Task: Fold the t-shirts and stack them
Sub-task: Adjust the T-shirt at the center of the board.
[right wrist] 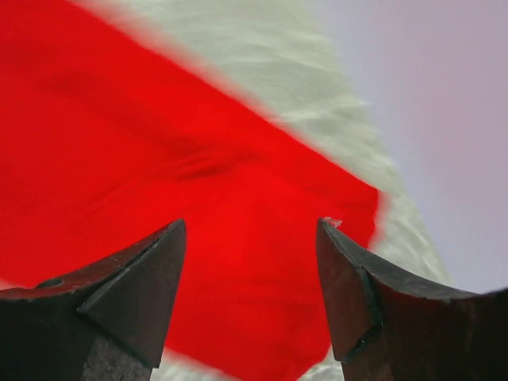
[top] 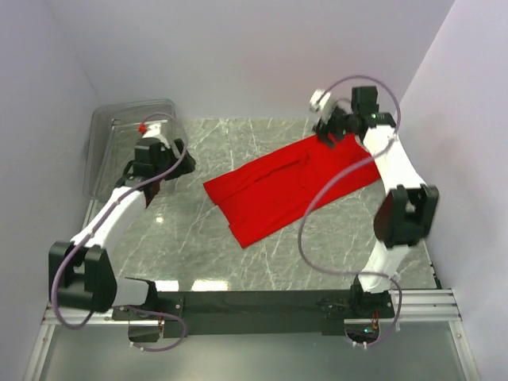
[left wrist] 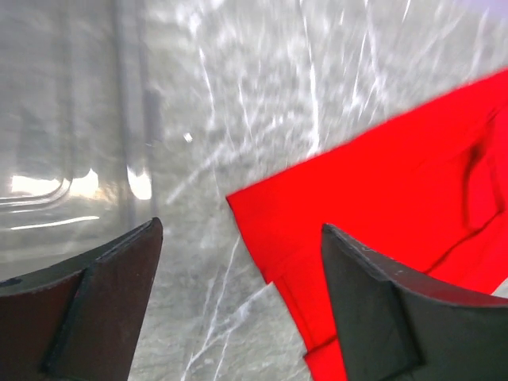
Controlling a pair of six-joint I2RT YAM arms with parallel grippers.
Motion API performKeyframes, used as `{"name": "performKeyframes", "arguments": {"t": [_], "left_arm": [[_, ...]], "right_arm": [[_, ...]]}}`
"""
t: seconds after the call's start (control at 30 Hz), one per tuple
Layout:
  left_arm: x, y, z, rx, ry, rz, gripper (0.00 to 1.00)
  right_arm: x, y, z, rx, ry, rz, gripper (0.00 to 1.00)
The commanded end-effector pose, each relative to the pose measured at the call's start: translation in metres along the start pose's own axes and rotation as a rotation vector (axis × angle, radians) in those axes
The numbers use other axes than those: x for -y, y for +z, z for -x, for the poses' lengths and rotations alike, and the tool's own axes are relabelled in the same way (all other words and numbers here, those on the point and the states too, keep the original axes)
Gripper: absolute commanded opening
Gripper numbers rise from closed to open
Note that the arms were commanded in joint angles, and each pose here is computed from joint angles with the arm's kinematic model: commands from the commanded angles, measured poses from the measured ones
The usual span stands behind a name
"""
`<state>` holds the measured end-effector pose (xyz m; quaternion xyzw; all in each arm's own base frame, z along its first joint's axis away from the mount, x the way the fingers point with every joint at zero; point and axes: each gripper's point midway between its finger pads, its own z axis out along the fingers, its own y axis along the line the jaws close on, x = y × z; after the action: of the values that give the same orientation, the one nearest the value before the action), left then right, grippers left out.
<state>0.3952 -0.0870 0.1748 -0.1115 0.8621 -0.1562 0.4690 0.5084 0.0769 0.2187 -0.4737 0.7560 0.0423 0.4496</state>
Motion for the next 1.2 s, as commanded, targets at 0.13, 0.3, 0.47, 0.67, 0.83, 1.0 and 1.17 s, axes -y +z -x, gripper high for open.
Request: {"name": "performKeyframes", "arguments": {"t": [0.13, 0.3, 0.47, 0.67, 0.83, 1.0, 1.17], "left_arm": [[-0.014, -0.036, 0.016, 0.115, -0.037, -0.029, 0.87], [-0.025, -0.059, 0.005, 0.116, -0.037, -0.022, 0.88], [-0.025, -0.076, -0.007, 0.117, -0.056, -0.048, 0.87], [-0.027, -0.094, -0.016, 0.128, -0.071, -0.049, 0.87], [-0.025, -0.105, -0.02, 0.131, -0.092, -0.055, 0.87], [-0.029, -0.116, -0.024, 0.143, -0.101, -0.038, 0.87], [-0.03, -0.121, -0.024, 0.149, -0.103, -0.032, 0.88]], "right_arm": [[-0.261, -0.039, -0.006, 0.09, -0.369, 0.628, 0.73], [-0.335, -0.027, -0.018, 0.03, -0.452, 0.636, 0.73], [-0.383, -0.009, -0.008, 0.026, -0.519, 0.657, 0.7], [-0.419, 0.009, 0.011, 0.055, -0.58, 0.626, 0.69], [-0.431, 0.03, 0.009, 0.002, -0.59, 0.635, 0.66], [-0.436, 0.04, -0.002, -0.03, -0.612, 0.63, 0.65], [-0.444, 0.049, -0.004, -0.055, -0.597, 0.629, 0.62]]}}
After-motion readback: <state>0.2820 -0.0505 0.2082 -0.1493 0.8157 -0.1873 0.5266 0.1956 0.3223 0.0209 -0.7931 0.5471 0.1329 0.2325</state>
